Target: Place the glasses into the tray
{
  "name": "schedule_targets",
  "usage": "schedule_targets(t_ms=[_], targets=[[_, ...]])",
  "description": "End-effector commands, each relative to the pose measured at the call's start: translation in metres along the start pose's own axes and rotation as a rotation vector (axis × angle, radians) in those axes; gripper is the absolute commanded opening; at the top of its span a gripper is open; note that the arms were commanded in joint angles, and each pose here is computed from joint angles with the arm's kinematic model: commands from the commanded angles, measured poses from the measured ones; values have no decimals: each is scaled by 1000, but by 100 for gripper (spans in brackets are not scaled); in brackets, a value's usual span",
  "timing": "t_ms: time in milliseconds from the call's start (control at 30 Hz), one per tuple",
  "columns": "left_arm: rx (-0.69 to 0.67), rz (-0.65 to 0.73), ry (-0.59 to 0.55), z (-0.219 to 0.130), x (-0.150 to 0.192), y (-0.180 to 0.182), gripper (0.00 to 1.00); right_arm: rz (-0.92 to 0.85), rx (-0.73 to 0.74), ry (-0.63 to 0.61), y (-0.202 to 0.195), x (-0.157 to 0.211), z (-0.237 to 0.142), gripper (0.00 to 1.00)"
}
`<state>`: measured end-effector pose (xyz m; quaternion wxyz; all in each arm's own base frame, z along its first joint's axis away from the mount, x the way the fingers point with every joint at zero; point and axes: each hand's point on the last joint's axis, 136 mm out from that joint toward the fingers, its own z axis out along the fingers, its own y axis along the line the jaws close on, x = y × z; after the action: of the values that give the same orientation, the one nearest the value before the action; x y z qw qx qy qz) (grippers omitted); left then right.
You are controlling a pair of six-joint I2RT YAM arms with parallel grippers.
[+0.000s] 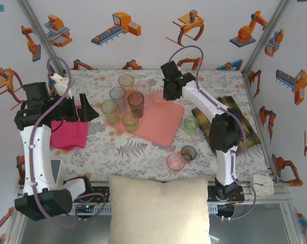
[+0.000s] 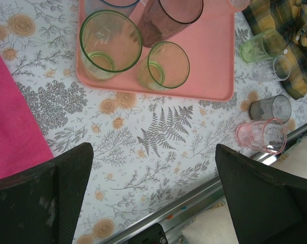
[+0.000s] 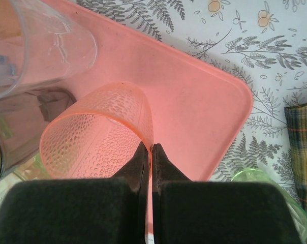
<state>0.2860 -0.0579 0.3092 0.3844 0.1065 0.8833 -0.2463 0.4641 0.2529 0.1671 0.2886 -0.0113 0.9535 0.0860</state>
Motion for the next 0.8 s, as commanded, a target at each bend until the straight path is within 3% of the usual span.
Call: schedule_targets(t_ms=[0,767], targets=[[1,1,-6,-1,2,0,97,22,-32,-43,4,-18,-5,0],[-5,-4,-6,-1,1,3,97,29,9,12,-5,-19,37,1]])
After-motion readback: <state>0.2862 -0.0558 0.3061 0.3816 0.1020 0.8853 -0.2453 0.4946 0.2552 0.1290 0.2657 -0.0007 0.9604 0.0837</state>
